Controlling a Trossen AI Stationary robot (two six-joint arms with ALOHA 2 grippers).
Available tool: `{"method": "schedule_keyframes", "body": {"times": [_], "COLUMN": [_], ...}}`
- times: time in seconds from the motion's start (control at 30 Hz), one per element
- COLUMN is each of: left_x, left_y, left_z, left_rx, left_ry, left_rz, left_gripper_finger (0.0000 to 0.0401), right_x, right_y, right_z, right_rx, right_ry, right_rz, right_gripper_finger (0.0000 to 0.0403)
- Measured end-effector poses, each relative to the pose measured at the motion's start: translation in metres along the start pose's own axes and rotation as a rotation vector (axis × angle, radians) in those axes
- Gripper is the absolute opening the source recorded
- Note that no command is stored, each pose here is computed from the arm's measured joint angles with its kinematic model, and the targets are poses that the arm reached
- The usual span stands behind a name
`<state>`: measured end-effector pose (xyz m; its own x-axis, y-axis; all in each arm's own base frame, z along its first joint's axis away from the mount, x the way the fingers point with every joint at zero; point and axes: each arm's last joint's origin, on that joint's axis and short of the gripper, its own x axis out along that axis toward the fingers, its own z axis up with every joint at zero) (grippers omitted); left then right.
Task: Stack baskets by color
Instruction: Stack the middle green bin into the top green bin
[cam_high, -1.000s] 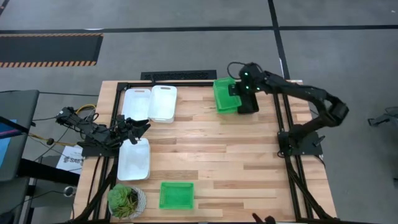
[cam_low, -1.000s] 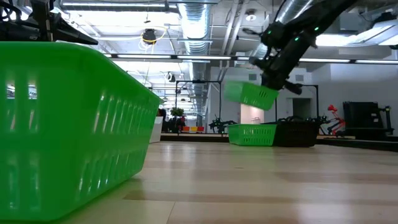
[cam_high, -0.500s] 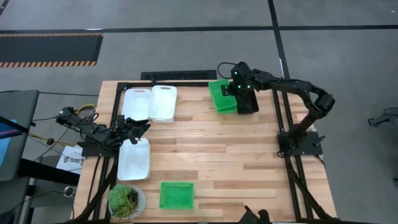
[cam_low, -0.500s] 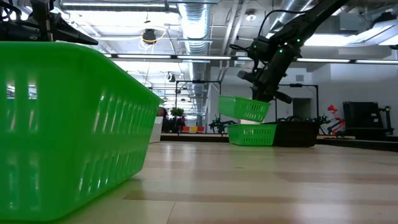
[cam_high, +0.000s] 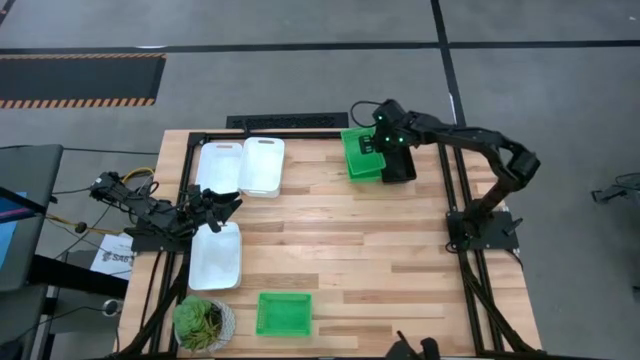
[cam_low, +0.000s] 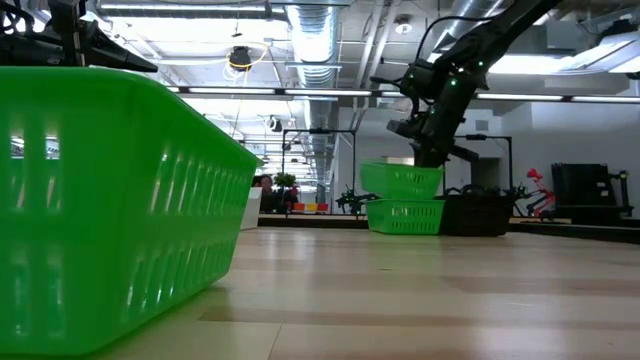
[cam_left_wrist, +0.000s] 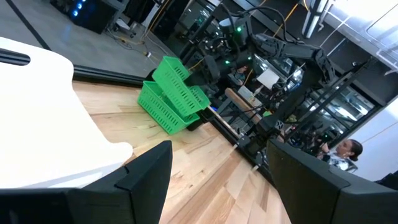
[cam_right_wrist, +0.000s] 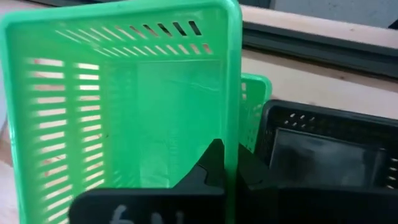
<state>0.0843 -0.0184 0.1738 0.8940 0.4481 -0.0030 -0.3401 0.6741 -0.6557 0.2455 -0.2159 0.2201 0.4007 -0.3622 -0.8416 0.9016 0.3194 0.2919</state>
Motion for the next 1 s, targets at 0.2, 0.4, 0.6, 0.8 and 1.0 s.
{"method": "schedule_keyframes", "body": {"times": [0.2,0.4,0.6,0.8,1.0], "left_x": [0.000,0.000,0.000,0.000,0.000], "left_y": [0.000,0.000,0.000,0.000,0.000], "left_z": [0.000,0.000,0.000,0.000,0.000], "left_rx": [0.000,0.000,0.000,0.000,0.000], "left_ry": [0.001,0.002,0.002,0.003,0.003], "left_rz": [-0.001,-0.002,-0.003,-0.003,-0.003], "left_gripper_finger": [0.0249,0.0249,0.0249,0.0249,0.0249], "right_x": [0.011,0.014,0.014,0.014,0.014], "right_y": [-0.002,0.001,0.003,0.005,0.008], "right_z": [-0.003,-0.004,-0.003,-0.005,-0.010], "right_rx": [0.017,0.019,0.038,0.057,0.058], "right_ry": [0.030,0.025,0.009,0.014,0.037], "right_rz": [-0.041,-0.034,-0.020,-0.017,-0.024], "right_gripper_finger": [0.0025,0.0018,0.0010,0.0028,0.0024]}}
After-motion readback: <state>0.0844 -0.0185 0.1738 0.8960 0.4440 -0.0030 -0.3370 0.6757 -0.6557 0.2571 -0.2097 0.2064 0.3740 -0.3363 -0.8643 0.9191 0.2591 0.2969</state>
